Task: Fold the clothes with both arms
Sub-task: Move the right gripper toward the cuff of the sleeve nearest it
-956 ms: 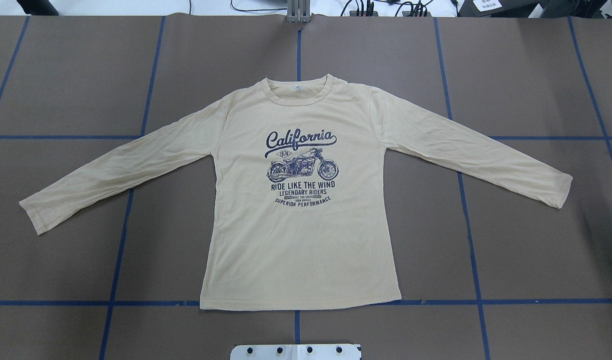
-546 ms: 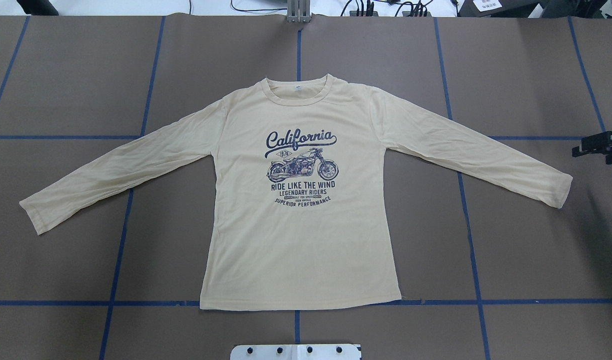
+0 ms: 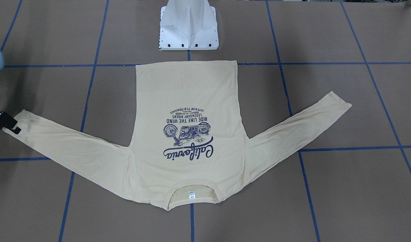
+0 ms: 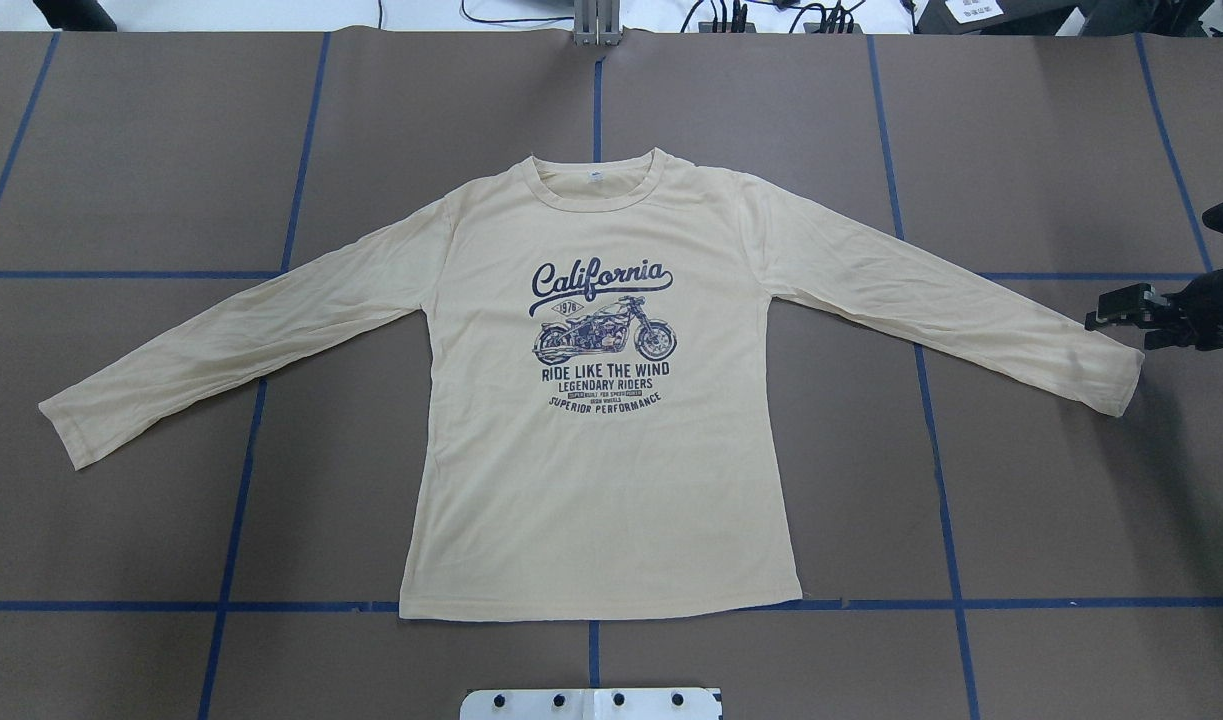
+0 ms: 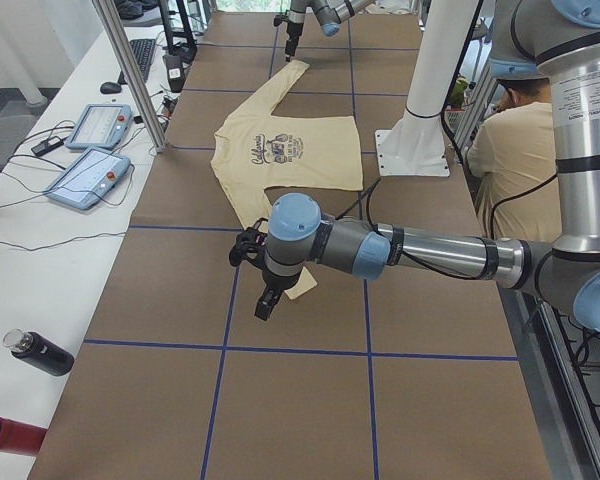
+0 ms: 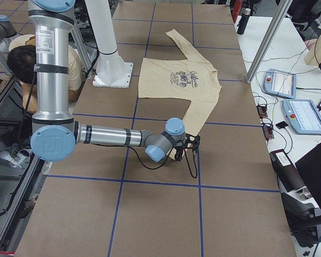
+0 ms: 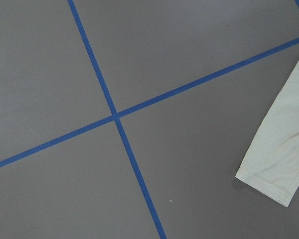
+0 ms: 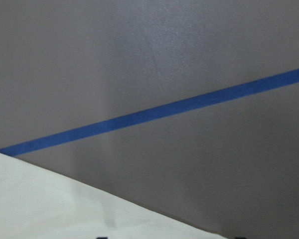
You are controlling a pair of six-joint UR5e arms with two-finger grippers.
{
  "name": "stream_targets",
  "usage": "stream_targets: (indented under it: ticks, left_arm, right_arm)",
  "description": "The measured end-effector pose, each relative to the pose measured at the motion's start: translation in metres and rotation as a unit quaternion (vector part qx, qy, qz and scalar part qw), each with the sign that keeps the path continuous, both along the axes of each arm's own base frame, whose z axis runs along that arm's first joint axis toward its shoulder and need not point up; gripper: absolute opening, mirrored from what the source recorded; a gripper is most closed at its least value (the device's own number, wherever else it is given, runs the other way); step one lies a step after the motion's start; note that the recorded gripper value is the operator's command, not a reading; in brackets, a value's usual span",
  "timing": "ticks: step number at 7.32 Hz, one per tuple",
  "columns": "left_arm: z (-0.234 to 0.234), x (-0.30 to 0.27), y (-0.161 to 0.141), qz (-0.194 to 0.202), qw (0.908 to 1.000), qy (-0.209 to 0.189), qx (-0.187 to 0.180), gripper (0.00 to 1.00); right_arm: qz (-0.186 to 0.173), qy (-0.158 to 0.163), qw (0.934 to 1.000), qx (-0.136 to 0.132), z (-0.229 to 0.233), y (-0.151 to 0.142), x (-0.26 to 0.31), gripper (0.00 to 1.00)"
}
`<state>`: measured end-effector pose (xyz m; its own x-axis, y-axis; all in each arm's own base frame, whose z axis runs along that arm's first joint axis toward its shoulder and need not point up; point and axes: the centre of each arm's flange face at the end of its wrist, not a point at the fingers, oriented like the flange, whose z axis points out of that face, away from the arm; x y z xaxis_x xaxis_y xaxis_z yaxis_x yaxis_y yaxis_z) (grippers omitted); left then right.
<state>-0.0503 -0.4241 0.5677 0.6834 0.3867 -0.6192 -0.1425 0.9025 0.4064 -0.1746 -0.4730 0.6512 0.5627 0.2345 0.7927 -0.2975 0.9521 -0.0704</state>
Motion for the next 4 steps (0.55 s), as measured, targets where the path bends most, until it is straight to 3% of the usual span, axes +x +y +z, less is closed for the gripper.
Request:
stream_targets:
  ticks: [2, 3, 4]
  left_arm:
    - [-0.001, 0.0, 0.0, 0.0, 1.0, 0.0, 0.001, 1.0]
    - [-0.002, 0.0, 0.0, 0.0, 1.0, 0.0, 0.002, 1.0]
    - [-0.002, 0.0, 0.0, 0.0, 1.0, 0.0, 0.002, 1.0]
  right_arm:
    - [-0.001, 0.006, 0.9999, -0.009, 0.012, 0.002, 0.0, 0.8]
    - [-0.001, 0.008, 0.9999, -0.013, 0.016, 0.004, 0.001, 0.72]
    - [0.0, 0.01, 0.9998, -0.016, 0.019, 0.005, 0.002, 0.53]
